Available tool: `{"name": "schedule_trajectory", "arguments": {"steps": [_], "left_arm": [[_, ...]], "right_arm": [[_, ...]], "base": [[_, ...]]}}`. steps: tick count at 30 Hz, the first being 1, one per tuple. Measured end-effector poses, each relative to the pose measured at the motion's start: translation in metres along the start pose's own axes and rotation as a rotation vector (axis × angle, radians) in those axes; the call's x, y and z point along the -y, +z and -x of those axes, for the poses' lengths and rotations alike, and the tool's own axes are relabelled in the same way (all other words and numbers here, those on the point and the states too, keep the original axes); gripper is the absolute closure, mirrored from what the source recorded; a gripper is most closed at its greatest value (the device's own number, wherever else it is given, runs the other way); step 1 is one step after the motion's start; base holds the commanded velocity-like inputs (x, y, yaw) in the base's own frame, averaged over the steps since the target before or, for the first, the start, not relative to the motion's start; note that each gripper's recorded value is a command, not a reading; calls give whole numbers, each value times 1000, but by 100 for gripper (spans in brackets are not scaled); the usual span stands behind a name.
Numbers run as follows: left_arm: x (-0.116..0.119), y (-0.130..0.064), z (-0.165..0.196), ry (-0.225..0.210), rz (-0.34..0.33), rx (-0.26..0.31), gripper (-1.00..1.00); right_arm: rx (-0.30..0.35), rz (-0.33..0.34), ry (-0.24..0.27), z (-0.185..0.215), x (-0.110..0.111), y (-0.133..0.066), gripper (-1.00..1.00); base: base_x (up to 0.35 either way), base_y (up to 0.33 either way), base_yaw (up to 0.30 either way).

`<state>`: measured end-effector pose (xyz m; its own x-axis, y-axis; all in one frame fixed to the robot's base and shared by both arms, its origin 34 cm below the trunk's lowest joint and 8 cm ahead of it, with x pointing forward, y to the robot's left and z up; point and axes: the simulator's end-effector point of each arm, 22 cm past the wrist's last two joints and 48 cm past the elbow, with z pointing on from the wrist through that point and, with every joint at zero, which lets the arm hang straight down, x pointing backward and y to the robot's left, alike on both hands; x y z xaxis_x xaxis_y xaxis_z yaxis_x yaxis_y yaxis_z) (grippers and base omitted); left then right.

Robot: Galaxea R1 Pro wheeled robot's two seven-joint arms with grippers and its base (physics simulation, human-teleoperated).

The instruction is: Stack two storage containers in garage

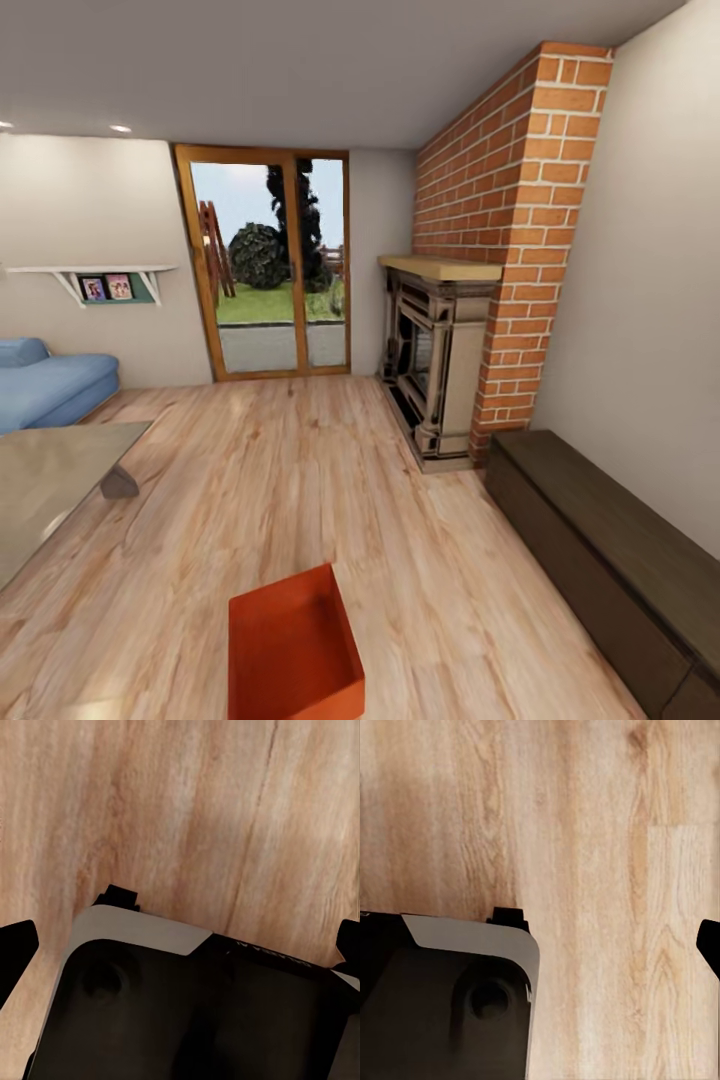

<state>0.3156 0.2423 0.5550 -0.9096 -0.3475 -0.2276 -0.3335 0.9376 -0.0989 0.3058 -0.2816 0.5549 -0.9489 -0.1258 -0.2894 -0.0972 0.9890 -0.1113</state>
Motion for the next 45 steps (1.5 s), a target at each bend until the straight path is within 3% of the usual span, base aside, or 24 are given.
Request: {"name": "schedule_trajectory", "arguments": {"steps": [24,45], "left_arm": [[-1,0,1,0,2,2,-100],[0,0,1,0,1,2,-100]], "right_arm": [[1,0,0,0,0,0,-100],[-1,-1,0,0,0,0,-100]], "base": [[312,0,267],[19,0,254]]}}
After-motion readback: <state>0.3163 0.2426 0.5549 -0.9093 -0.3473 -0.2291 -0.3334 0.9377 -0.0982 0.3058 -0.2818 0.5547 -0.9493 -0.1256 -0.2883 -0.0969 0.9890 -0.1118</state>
